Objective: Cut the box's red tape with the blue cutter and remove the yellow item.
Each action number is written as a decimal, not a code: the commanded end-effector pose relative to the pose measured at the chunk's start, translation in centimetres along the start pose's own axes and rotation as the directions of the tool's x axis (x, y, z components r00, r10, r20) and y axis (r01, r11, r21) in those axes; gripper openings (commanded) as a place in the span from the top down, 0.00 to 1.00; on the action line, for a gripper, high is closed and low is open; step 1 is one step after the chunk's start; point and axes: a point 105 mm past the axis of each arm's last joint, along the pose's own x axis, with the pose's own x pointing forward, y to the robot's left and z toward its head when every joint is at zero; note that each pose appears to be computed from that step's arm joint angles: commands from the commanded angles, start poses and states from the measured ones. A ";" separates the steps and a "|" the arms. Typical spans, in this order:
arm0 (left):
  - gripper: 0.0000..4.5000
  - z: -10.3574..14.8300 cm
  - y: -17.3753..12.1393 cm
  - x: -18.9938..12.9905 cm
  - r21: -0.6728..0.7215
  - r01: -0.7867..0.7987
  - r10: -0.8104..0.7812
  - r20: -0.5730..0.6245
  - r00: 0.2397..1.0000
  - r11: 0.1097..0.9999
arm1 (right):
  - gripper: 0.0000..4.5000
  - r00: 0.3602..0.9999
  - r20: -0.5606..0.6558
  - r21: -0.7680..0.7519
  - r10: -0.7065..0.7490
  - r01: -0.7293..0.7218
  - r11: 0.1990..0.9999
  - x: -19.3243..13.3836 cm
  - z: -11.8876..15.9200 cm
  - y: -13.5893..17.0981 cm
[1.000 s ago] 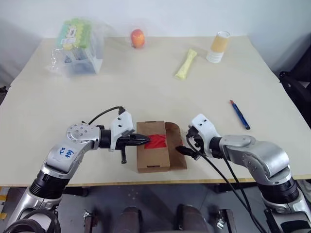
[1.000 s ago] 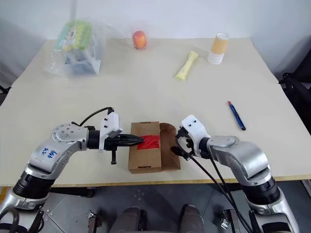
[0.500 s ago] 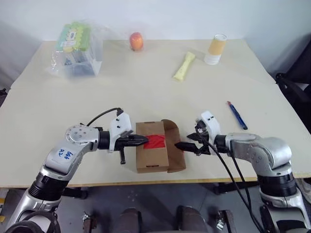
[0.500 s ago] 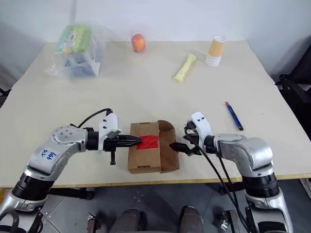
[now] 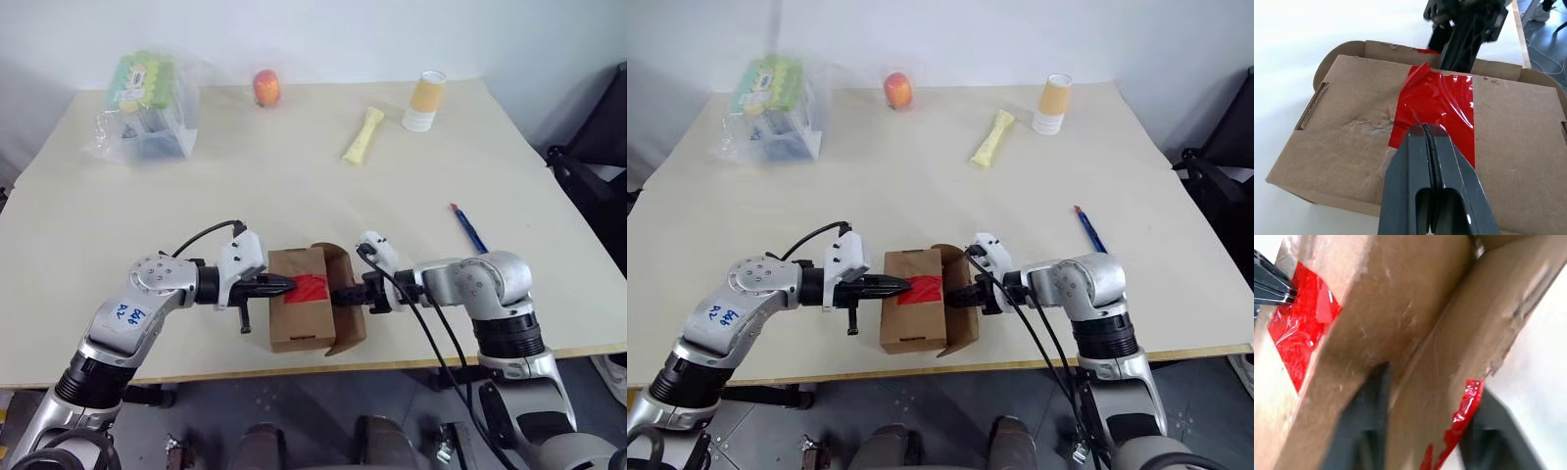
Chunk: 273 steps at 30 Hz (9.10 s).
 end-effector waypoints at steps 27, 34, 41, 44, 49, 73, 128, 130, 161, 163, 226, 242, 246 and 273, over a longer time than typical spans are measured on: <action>1.00 1.2 1.0 8.5 -0.031 -0.074 0.079 0.260 0.962 0.997 | 0.99 0.964 -0.009 -0.034 -0.264 0.264 0.964 -12.0 6.6 -1.7; 1.00 1.2 1.1 9.4 -0.004 -0.068 0.066 0.277 0.958 0.998 | 0.99 0.960 -0.031 -0.076 -0.278 0.275 0.958 -12.2 6.6 -2.0; 1.00 -0.5 1.0 7.5 -0.011 -0.082 0.083 0.223 0.971 0.997 | 0.74 0.970 0.003 -0.148 -0.242 0.239 0.960 -12.1 5.7 -4.4; 1.00 -0.7 1.1 7.1 -0.007 -0.088 0.088 0.207 0.974 0.996 | 0.50 0.989 -0.015 -0.119 -0.150 0.147 0.982 -11.2 4.9 -4.7; 1.00 -0.5 1.2 6.7 0.003 -0.088 0.085 0.201 0.976 0.996 | 0.12 0.996 -0.019 -0.123 -0.089 0.086 0.989 -10.0 4.7 -5.9; 1.00 -0.9 0.9 3.4 0.004 -0.132 0.130 0.112 0.985 0.991 | 0.68 0.985 -0.163 0.084 0.052 -0.038 0.996 -1.1 2.6 -5.1; 1.00 9.0 4.4 3.0 0.079 -0.160 0.104 0.471 0.876 0.984 | 0.99 0.966 -0.048 -0.140 -0.254 0.245 0.959 -9.6 10.5 -1.7; 1.00 9.3 4.7 4.9 0.106 -0.154 0.093 0.433 0.896 0.982 | 0.99 0.965 -0.050 -0.144 -0.259 0.250 0.958 -9.4 10.4 -1.9; 1.00 0.5 2.1 3.0 -0.080 -0.037 0.049 0.165 0.985 0.996 | 0.99 0.962 0.077 -0.062 -0.262 0.266 0.962 -12.1 8.3 -4.1; 1.00 0.2 2.2 2.9 -0.101 -0.047 0.062 0.157 0.986 0.994 | 0.91 0.959 0.097 -0.086 -0.265 0.274 0.958 -11.9 8.3 -4.1; 0.25 8.9 3.8 11.2 0.319 0.384 -0.273 -0.340 0.900 0.867 | 0.00 0.766 0.643 -0.610 0.019 0.497 0.617 -20.2 -4.9 6.6; 0.99 15.1 9.8 1.1 0.024 -0.104 0.075 0.532 0.844 0.994 | 0.00 0.743 0.633 -0.635 0.216 0.340 0.693 -16.9 -2.5 6.2; 0.99 9.6 10.7 -4.2 -0.148 -0.296 0.329 0.493 0.805 0.944 | 0.00 0.744 0.596 -0.681 0.301 0.270 0.681 -15.4 -1.3 6.2; 0.16 8.1 4.6 10.9 0.217 0.297 -0.240 -0.252 0.937 0.930 | 0.00 0.734 0.673 -0.517 -0.091 0.555 0.652 -21.2 -6.9 4.1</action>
